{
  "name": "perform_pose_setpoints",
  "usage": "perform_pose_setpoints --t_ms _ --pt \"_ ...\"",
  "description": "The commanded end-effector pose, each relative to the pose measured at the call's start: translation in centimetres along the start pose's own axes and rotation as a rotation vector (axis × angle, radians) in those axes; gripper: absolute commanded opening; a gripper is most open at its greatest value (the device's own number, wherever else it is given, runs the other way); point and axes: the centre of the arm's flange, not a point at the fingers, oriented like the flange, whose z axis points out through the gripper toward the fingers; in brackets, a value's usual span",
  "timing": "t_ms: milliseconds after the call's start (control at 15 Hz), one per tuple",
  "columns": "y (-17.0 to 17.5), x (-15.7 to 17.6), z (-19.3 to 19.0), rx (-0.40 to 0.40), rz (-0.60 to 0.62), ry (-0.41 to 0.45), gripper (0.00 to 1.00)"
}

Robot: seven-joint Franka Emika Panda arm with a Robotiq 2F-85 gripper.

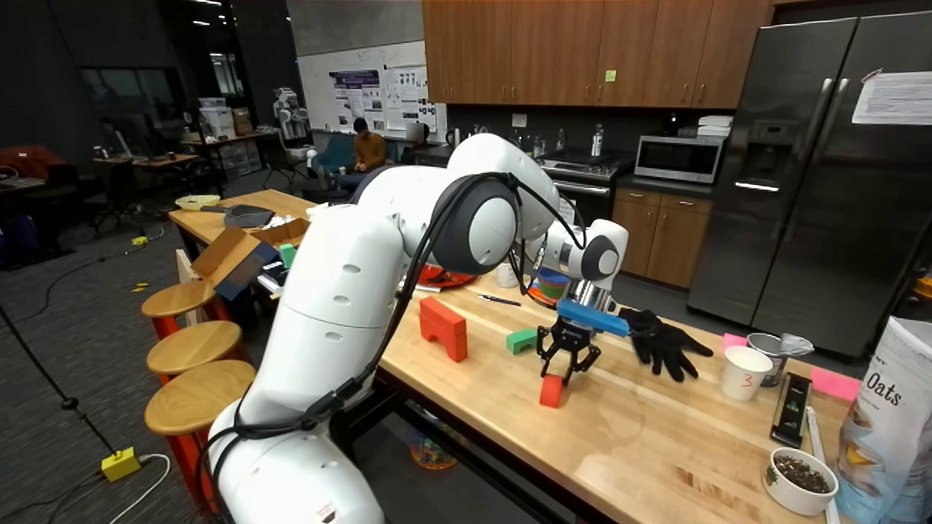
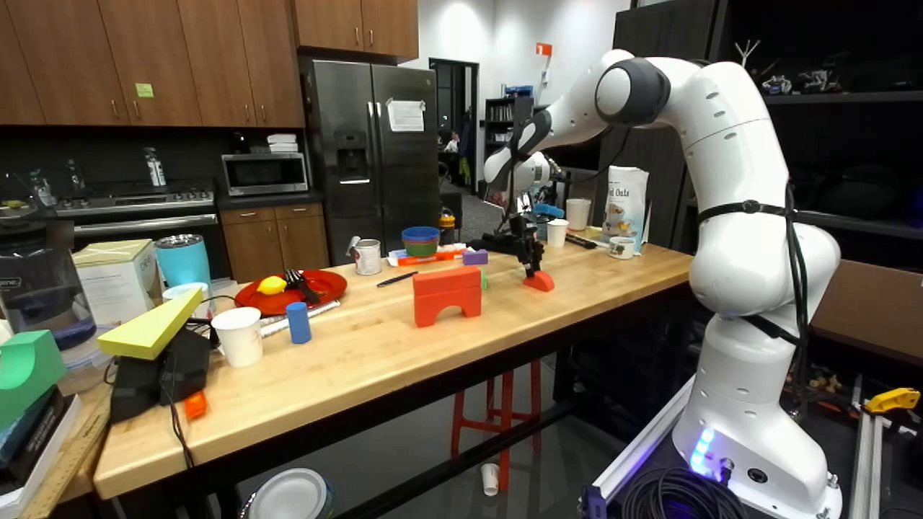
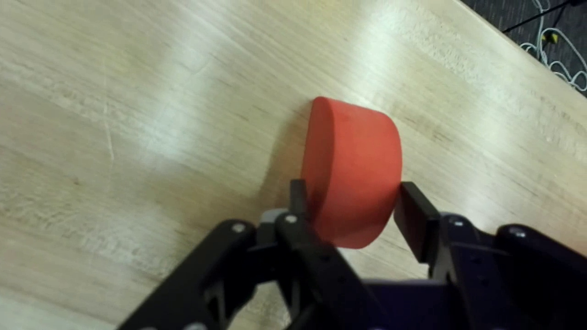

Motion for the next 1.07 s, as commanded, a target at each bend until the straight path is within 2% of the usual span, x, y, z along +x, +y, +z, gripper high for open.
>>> perform_pose_setpoints --t_ms 0,67,333,533,800,1000 --pt "-0.3 -0.2 -0.3 0.021 0.017 -0.015 0.21" --pt "-0.3 -0.2 -0.2 0.025 0.018 -0.017 0.16" --pt "0.5 0.1 -0.1 0.045 -0.013 -0.01 0.16" --pt "1.8 -0.7 -0.7 0.03 -0.074 0.038 0.16" --pt "3.3 -2.5 -3.1 -0.084 -0.147 0.069 0.16" --pt "3.6 -3.3 -5.8 -0.236 -0.247 0.04 0.16"
